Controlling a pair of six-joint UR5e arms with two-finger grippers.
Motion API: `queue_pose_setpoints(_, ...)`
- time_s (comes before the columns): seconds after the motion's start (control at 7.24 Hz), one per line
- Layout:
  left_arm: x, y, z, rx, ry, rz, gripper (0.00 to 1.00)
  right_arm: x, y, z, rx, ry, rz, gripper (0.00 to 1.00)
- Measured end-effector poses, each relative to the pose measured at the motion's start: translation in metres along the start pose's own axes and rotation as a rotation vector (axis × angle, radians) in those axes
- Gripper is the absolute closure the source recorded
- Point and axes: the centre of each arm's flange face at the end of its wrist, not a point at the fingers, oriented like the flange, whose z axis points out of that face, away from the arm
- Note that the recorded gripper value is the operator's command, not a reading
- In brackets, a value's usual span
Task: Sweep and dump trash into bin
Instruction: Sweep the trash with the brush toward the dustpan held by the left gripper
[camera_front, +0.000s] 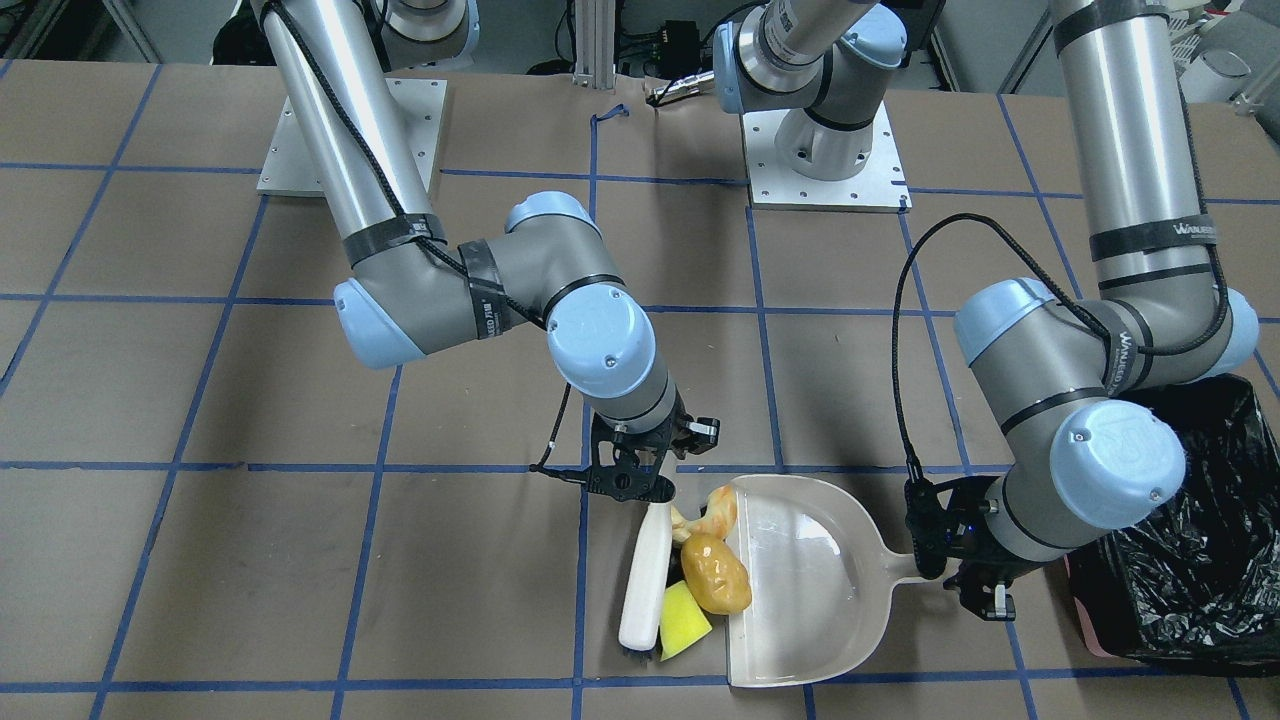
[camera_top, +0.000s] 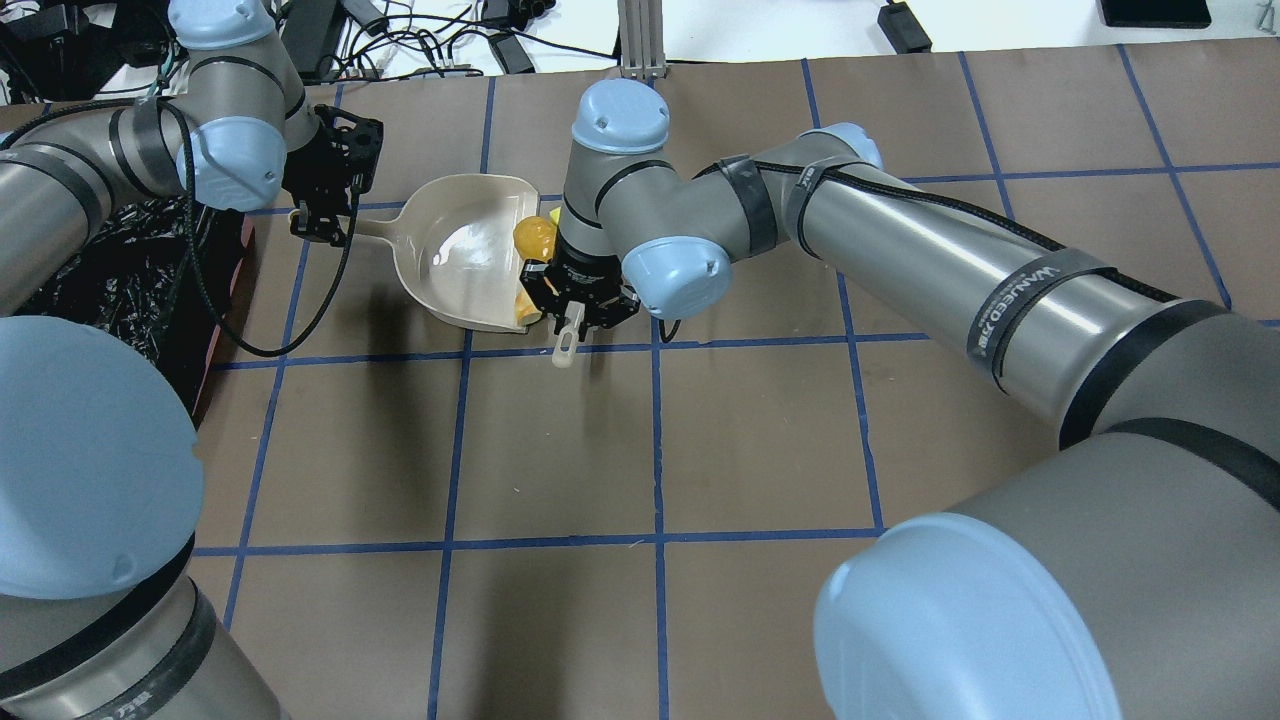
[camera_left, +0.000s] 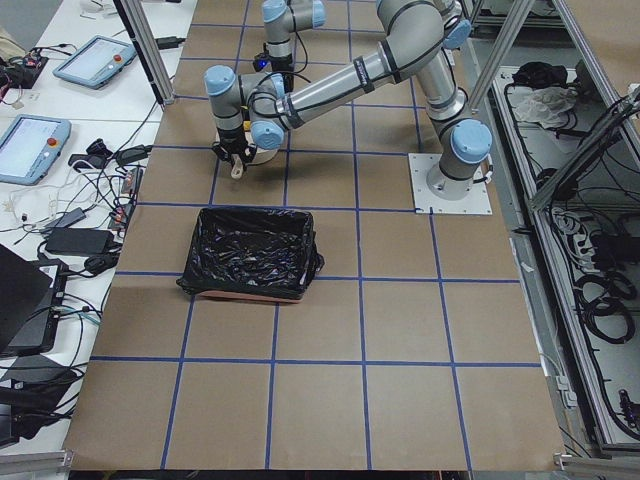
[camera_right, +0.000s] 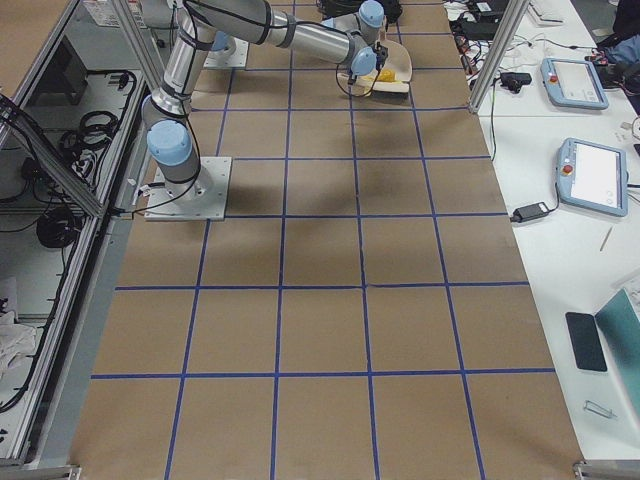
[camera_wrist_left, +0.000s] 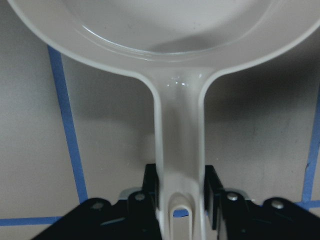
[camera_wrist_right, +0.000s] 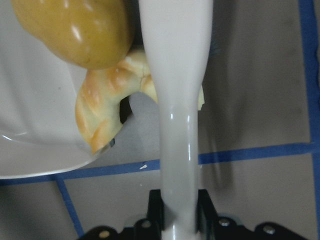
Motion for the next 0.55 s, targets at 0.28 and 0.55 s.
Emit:
queue_pose_setpoints(0.28,0.000,0.000,0.000,0.000,0.000,0.000,0.80,-0.031,0.015,0.011,0.005,-0.048,0.016,1.00)
queue_pose_setpoints(0.55,0.000,0.000,0.000,0.000,0.000,0.000,0.80,-0.063,0.030,0.001,-0.009,-0.120,0.041,1.00)
